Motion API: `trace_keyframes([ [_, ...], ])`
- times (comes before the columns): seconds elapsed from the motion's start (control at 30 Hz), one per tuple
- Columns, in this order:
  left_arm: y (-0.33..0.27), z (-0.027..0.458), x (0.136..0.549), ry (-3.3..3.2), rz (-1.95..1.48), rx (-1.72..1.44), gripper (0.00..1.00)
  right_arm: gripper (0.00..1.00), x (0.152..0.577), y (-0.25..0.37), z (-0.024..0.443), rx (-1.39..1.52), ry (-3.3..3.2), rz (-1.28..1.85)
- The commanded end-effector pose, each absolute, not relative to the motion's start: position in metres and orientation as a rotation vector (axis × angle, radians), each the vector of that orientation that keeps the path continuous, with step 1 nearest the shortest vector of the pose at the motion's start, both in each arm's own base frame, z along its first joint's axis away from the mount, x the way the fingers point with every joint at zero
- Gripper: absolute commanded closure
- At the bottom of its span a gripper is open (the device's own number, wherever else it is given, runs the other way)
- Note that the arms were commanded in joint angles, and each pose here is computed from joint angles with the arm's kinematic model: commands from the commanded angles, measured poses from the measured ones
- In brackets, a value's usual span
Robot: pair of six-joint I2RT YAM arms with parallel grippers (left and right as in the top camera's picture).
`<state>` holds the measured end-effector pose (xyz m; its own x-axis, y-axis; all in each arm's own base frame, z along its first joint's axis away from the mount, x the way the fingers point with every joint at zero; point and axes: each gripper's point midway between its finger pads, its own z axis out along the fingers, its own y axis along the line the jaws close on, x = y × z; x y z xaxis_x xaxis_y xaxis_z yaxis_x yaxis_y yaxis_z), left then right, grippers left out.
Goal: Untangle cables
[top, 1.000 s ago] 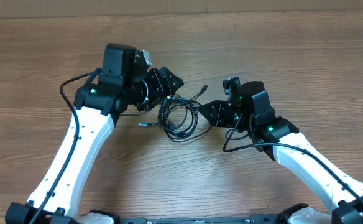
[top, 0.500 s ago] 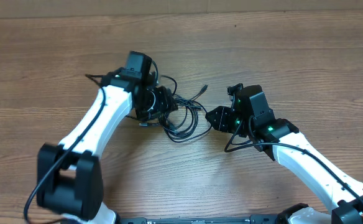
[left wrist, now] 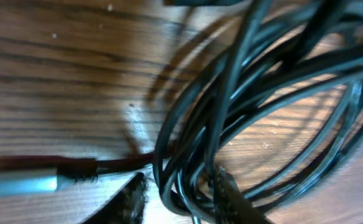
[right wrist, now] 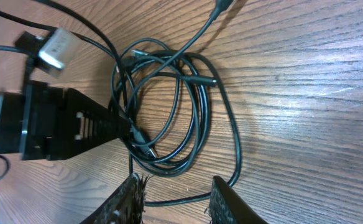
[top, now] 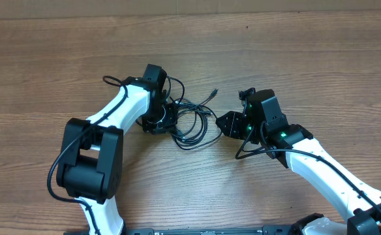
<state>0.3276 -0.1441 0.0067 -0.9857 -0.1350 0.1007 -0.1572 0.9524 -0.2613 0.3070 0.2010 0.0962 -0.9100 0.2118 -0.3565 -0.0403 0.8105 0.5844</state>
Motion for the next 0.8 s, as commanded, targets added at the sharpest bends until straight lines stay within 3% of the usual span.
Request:
trace_keyframes([
  [0.0,-0.141,-0.003,0.326,-3.028,0.37,0.124,0.71,0.67,0.312,0.201,0.1,0.127,2.57,0.839],
  [0.23,-0.139,-0.003,0.323,-3.034,0.374,-0.045,0.76,0.66,0.312,0.201,0.1,0.128,2.573,0.838],
  [0.5,-0.157,0.013,0.329,-3.012,0.54,-0.173,0.66,0.63,0.312,0.201,0.1,0.128,2.572,0.838],
  [0.77,-0.153,0.029,0.342,-3.042,0.493,-0.182,0.55,0.62,0.312,0.201,0.1,0.128,2.573,0.838],
])
